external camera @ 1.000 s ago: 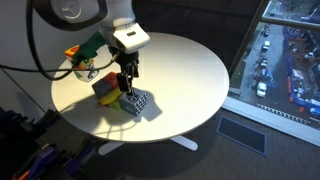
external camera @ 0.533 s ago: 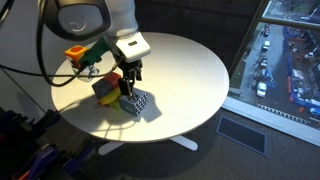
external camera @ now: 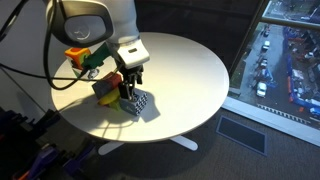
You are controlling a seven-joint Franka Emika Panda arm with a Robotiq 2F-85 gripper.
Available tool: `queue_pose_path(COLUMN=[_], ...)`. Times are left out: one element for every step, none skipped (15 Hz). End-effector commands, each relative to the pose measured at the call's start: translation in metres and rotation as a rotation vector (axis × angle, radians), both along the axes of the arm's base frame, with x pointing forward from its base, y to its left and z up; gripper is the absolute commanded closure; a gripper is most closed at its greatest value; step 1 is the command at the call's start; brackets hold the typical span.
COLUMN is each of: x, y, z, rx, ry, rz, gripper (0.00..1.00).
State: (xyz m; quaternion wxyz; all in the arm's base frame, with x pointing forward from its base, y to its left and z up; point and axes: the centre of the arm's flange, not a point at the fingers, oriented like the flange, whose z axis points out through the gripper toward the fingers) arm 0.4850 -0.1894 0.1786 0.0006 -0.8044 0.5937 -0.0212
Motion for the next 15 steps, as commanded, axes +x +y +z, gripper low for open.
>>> queue_pose_path(x=[0.013, 0.015, 0.017, 0.018, 0.019, 0.020, 0.020, 0.020, 0.020, 0.019, 0.018, 0.018, 0.017, 0.016, 0.015], y=[-0.002, -0.002, -0.002, -0.002, -0.002, -0.001, 0.000, 0.000, 0.001, 0.002, 0.003, 0.003, 0.004, 0.005, 0.005], z=[-0.007, -0.008, -0.009, -0.010, -0.011, -0.013, -0.015, -0.018, -0.020, -0.022, -0.025, -0.026, -0.028, -0.029, -0.031], rx=[-0.014, -0.019, -0.021, -0.024, -0.026, -0.029, -0.030, -0.029, -0.030, -0.030, -0.030, -0.029, -0.028, -0.028, -0.027], ry=[-0.009, -0.009, -0.009, -0.008, -0.007, -0.006, -0.003, 0.001, 0.004, 0.009, 0.013, 0.017, 0.020, 0.023, 0.026], rz=[-0.035, -0.036, -0.036, -0.036, -0.036, -0.036, -0.036, -0.036, -0.036, -0.035, -0.034, -0.034, -0.034, -0.033, -0.031], gripper=[0.00, 0.00, 0.00, 0.00, 0.00, 0.00, 0.00, 0.00, 0.00, 0.00, 0.00, 0.00, 0.00, 0.00, 0.00])
